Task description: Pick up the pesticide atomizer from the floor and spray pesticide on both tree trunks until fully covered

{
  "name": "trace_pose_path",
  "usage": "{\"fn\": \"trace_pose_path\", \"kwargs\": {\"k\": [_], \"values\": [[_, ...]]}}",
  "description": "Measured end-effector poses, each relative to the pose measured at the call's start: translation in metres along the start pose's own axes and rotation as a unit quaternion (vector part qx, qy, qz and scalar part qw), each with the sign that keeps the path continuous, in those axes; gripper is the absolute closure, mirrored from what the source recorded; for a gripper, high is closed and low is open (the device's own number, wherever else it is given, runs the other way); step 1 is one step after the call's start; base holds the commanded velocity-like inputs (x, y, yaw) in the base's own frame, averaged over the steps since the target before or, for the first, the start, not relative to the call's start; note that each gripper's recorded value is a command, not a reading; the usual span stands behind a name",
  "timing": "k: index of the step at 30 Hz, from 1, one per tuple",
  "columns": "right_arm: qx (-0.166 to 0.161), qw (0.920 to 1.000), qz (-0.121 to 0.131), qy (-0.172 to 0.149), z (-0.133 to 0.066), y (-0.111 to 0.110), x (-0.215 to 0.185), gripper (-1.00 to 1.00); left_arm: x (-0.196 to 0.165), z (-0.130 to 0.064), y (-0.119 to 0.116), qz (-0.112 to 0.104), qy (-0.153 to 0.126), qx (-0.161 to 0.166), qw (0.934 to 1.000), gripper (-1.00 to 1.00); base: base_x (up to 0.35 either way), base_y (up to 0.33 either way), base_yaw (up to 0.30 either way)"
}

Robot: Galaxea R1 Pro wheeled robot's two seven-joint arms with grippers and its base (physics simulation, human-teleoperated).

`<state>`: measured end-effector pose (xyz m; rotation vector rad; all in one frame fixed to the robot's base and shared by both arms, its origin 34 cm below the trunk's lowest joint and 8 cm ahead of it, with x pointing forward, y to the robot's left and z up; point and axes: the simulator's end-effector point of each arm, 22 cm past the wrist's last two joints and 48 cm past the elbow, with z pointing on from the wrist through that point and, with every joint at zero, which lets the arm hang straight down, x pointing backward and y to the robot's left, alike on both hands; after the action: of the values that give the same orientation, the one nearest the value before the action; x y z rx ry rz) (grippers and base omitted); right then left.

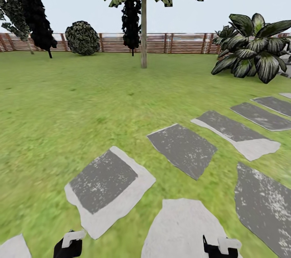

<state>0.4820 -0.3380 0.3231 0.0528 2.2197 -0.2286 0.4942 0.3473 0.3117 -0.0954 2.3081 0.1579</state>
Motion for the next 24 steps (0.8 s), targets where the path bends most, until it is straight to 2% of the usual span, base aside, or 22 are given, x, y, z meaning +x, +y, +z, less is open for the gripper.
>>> {"fn": "trace_pose_path", "kwargs": {"k": [24], "values": [[0.0, 1.0, 0.0, 0.0, 0.0, 0.0, -0.0001, -1.0, 0.0, 0.0, 0.0, 0.0, 0.0, 0.0, 1.0, 1.0, 0.332, -0.099, 0.0]]}}
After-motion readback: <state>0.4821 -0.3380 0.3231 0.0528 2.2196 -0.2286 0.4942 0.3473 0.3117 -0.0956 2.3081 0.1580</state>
